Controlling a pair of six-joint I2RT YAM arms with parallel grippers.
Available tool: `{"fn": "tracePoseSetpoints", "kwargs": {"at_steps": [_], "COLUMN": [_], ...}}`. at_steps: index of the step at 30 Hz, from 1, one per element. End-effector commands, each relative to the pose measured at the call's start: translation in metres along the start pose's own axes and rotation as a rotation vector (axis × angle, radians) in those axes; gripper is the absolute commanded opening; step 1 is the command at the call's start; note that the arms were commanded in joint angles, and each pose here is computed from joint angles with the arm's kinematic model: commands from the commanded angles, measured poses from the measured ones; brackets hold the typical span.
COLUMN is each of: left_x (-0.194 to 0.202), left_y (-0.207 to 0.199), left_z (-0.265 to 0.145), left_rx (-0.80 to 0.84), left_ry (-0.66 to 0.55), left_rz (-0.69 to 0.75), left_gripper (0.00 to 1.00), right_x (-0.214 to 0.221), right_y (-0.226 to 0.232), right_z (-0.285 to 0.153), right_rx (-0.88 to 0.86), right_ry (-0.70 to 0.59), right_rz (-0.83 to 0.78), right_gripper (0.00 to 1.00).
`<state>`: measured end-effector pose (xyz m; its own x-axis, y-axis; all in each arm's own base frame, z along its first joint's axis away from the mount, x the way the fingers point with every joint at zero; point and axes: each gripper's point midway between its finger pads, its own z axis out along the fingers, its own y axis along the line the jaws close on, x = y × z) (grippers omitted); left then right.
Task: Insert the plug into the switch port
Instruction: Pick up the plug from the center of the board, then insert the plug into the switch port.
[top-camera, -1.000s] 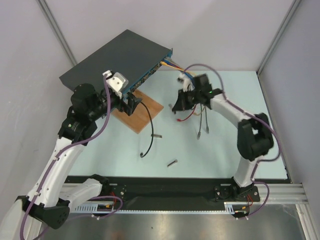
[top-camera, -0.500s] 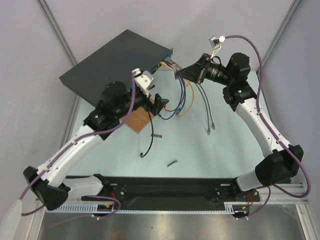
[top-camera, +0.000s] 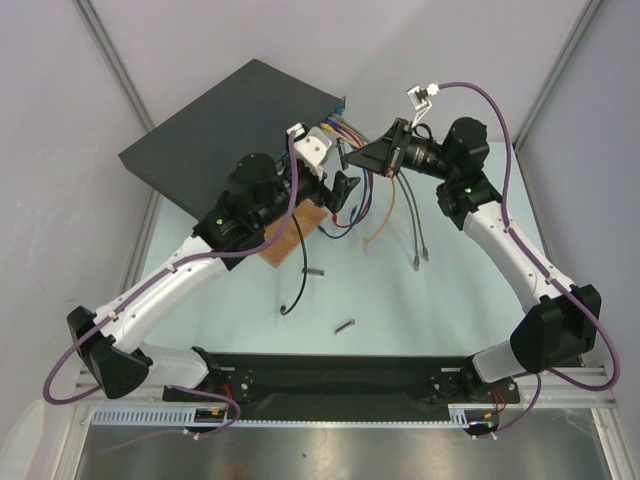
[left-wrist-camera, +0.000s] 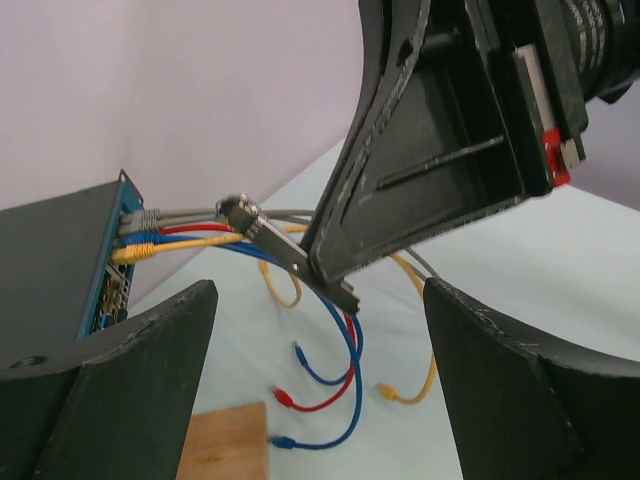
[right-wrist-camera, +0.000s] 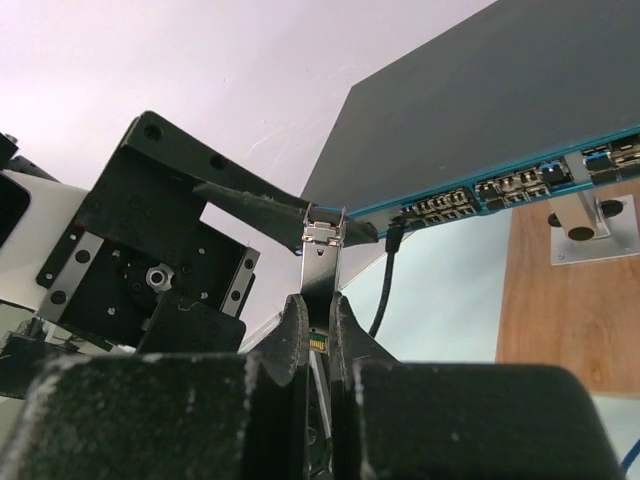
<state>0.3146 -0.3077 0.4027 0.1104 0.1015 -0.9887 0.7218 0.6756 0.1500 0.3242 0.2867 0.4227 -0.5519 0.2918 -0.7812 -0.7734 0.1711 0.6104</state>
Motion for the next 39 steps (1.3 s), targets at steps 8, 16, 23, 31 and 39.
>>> {"fn": "tracePoseSetpoints", "kwargs": {"at_steps": [8, 16, 23, 31, 39], "left_x": [-0.044, -0.038, -0.028, -0.006, 0.024], "left_y": [0.011, -0.001, 0.006, 0.003, 0.013], "left_z": [0.008, 0.003, -0.013, -0.032, -0.058], "left_rx": [-0.054, 0.028, 0.012, 0.075, 0.036], "left_ry": [-0.126, -0.116, -0.107, -0.047, 0.034], "left_rz": [0.043, 0.148, 0.243, 0.472, 0.992], "left_gripper": [0.6, 0.25, 0.0, 0.0, 0.0], "right_x": [-0.011, -0.011, -0.018, -0.018, 0.017], "right_y": [0.043, 0.05, 0.037, 0.025, 0.003], "right_z": [-0.001, -0.004, -0.021, -0.047, -0.077], "right_rx": [-0.139, -0.218, -0.207, -0.098, 0.056], "right_ry": [-0.007, 0.025, 0.06, 0.17, 0.404], "right_rz": [-0.12, -0.103, -0.063, -0.195, -0.347], "right_gripper": [0.0, 0.02, 0.27, 0.85, 0.86]}}
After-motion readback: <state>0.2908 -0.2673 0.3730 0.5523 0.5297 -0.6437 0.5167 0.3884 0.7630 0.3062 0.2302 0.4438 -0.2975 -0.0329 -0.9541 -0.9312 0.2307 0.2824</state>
